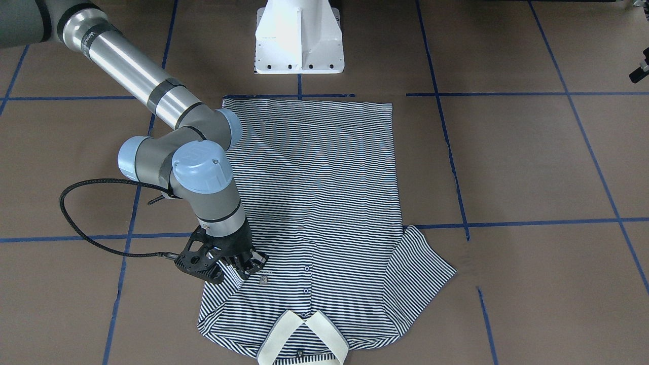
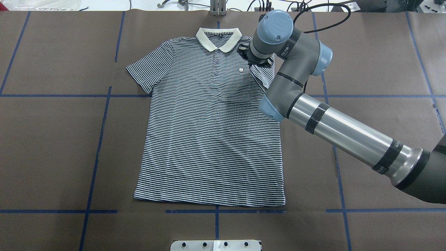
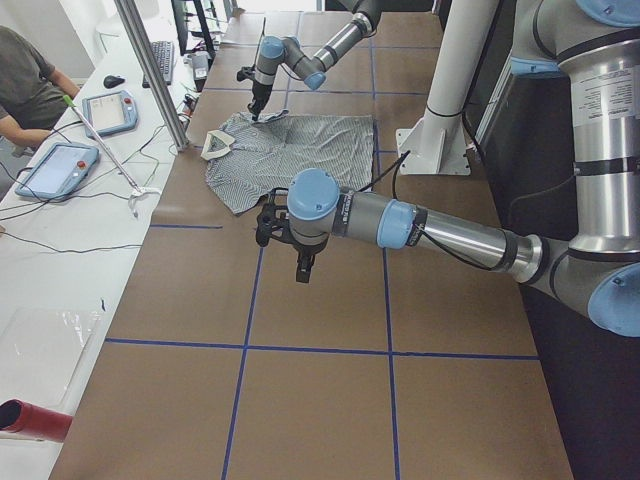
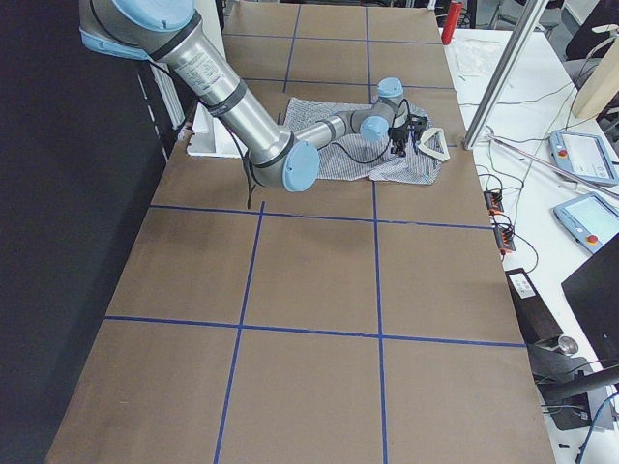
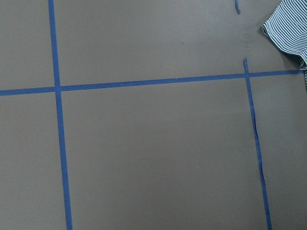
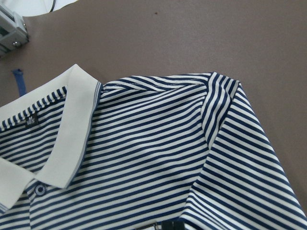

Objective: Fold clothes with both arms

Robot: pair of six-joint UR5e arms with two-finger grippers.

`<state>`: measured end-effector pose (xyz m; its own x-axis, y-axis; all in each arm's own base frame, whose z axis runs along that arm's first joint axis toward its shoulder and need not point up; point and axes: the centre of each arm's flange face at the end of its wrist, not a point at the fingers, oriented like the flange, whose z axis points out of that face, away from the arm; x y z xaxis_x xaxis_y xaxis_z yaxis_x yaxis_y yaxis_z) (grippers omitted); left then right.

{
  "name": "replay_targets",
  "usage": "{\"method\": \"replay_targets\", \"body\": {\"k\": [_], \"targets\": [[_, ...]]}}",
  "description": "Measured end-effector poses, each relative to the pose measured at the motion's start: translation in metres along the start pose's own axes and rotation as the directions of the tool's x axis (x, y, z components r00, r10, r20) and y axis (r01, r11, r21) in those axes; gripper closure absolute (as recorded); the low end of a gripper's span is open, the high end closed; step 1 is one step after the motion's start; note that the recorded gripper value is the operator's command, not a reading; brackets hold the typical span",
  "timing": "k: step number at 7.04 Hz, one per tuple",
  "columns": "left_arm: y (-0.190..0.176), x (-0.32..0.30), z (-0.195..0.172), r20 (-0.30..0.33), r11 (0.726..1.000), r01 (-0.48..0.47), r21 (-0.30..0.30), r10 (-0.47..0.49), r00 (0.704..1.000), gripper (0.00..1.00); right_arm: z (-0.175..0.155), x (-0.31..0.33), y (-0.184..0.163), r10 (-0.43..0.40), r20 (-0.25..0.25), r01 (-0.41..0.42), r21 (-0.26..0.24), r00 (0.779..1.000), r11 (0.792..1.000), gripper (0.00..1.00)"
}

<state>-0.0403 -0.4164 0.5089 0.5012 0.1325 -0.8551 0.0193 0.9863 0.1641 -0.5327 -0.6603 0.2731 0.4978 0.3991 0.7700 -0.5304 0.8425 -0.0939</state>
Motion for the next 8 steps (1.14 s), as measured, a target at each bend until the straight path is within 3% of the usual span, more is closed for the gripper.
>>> {"method": "replay_targets", "body": {"k": [1, 3, 5, 7, 8], "targets": [[0.0, 0.001, 0.0, -0.003, 1.0, -0.001, 0.0, 0.001, 1.0, 0.0, 0.003, -0.008, -0.003, 0.002, -0.009, -0.002, 0.022, 1.0, 1.0, 0.02], [-0.003, 0.004, -0.001, -0.016, 1.0, -0.022, 0.01, 0.022, 1.0, 0.0, 0.006, -0.013, -0.004, -0.001, -0.002, 0.002, 0.045, 1.0, 0.999, 0.0], [-0.018, 0.019, 0.006, -0.045, 0.997, -0.076, 0.027, 0.077, 0.996, 0.0, -0.008, -0.019, -0.001, -0.01, 0.059, 0.007, 0.054, 0.998, 0.999, 0.0], [-0.08, 0.046, 0.042, -0.049, 0.996, -0.085, 0.032, 0.086, 0.995, 0.0, -0.04, 0.003, 0.014, -0.026, 0.138, 0.018, 0.058, 0.99, 0.998, 0.0], [-0.131, 0.066, 0.074, -0.027, 0.999, -0.029, 0.029, 0.03, 0.999, 0.0, -0.065, 0.021, 0.021, -0.026, 0.182, 0.014, 0.065, 0.983, 0.998, 0.0]]}}
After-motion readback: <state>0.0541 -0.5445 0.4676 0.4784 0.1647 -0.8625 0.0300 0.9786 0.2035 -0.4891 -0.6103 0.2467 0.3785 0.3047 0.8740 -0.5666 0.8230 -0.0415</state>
